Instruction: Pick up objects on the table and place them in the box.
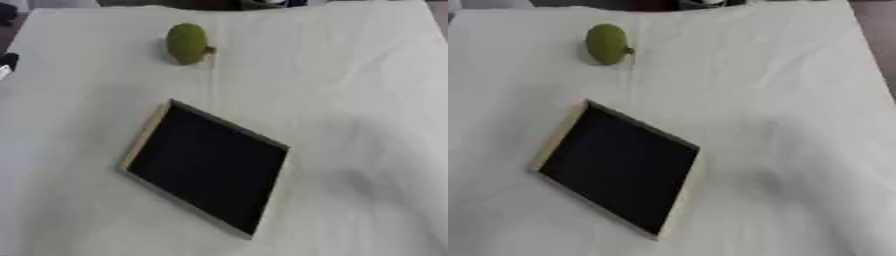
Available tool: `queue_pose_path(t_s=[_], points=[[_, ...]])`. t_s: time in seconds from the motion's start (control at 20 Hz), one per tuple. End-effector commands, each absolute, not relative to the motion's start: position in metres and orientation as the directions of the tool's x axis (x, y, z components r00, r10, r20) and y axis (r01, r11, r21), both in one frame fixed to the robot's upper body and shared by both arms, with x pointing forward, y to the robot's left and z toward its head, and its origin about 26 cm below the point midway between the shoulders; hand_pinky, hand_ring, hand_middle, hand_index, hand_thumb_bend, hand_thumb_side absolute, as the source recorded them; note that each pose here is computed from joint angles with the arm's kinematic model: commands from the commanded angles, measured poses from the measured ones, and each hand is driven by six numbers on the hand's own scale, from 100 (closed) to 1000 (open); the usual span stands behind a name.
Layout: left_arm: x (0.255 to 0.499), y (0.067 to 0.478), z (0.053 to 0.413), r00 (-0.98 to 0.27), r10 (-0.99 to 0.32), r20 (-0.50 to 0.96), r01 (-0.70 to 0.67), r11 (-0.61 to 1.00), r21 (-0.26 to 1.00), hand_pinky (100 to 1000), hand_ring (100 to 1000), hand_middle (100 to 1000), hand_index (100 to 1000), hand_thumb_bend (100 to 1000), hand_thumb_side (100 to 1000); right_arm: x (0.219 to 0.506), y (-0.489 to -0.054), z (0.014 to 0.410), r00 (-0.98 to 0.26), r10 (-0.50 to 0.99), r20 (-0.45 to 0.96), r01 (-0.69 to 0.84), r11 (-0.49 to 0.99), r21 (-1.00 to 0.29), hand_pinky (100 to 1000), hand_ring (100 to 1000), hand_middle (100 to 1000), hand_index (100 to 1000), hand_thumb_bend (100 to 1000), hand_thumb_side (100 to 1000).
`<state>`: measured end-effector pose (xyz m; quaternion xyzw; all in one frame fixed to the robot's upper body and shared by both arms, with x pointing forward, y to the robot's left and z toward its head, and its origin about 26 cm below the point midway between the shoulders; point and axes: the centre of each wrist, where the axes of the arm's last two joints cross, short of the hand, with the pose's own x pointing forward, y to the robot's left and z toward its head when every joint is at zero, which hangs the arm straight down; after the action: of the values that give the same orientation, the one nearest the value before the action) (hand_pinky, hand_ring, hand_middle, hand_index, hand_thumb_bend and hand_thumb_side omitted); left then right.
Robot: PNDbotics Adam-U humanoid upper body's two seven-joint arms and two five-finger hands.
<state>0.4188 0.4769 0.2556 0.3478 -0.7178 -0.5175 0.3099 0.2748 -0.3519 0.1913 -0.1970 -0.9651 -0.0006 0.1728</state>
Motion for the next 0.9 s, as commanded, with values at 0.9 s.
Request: queue_pose_path(t_s=[0.9], points=[[0.471,0.339,0.292,-0.743,-0.665,0.081,-0.096,0.225,0.970,968,866,970,964,100,178,0.275,-0.349,0.199,-0.878,0.350,0.327,0.349,0.935,-0.064,739,728,595,727,100,579]])
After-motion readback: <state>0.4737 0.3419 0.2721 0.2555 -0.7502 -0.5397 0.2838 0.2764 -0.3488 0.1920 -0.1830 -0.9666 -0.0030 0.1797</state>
